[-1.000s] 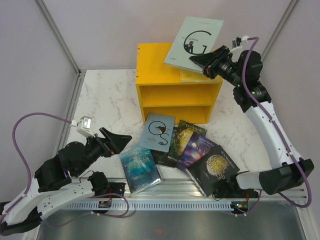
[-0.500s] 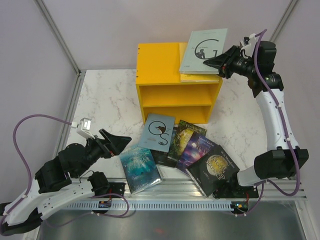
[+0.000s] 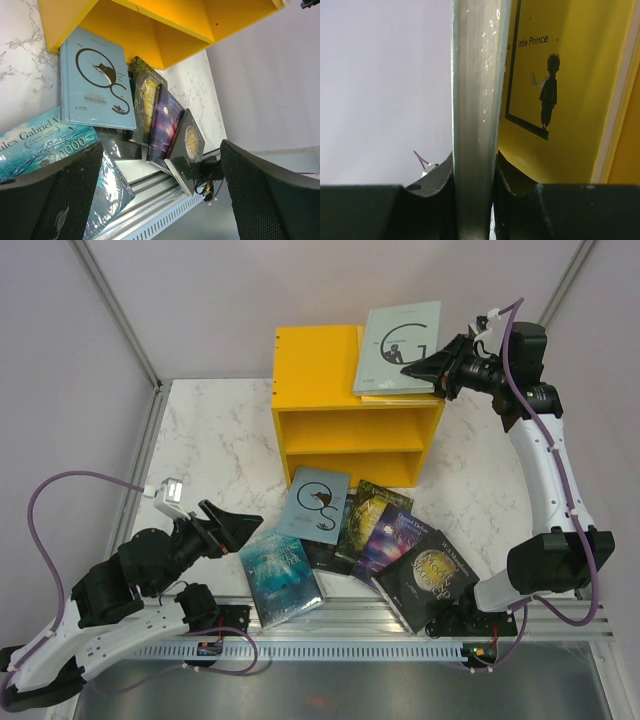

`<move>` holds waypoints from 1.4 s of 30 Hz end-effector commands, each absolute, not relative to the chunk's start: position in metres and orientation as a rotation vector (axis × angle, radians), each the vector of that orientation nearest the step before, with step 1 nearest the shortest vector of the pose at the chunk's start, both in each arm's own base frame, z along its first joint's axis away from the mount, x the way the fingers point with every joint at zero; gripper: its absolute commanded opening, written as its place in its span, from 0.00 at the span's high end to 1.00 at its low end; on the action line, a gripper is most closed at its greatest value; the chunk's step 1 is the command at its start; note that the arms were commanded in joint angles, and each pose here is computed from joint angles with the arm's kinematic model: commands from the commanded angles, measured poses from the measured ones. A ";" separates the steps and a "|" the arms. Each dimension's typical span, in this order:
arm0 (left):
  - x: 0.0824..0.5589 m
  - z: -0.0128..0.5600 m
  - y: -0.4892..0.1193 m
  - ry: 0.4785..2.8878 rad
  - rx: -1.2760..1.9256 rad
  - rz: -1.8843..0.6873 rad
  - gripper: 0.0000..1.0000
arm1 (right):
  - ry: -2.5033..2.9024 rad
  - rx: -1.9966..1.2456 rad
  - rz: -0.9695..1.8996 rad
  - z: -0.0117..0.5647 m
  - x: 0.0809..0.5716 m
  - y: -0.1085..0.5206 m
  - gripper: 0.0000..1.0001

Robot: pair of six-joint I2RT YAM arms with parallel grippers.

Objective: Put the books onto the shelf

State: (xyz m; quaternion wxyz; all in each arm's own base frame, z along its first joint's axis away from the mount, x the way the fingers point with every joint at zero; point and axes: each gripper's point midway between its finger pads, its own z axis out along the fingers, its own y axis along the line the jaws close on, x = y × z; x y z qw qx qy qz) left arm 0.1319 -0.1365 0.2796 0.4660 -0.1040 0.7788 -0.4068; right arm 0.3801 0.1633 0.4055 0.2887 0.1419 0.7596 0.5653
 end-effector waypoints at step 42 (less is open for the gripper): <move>0.149 0.241 -0.166 2.017 -0.211 -0.892 0.00 | 1.851 0.446 0.549 0.417 0.294 0.028 0.02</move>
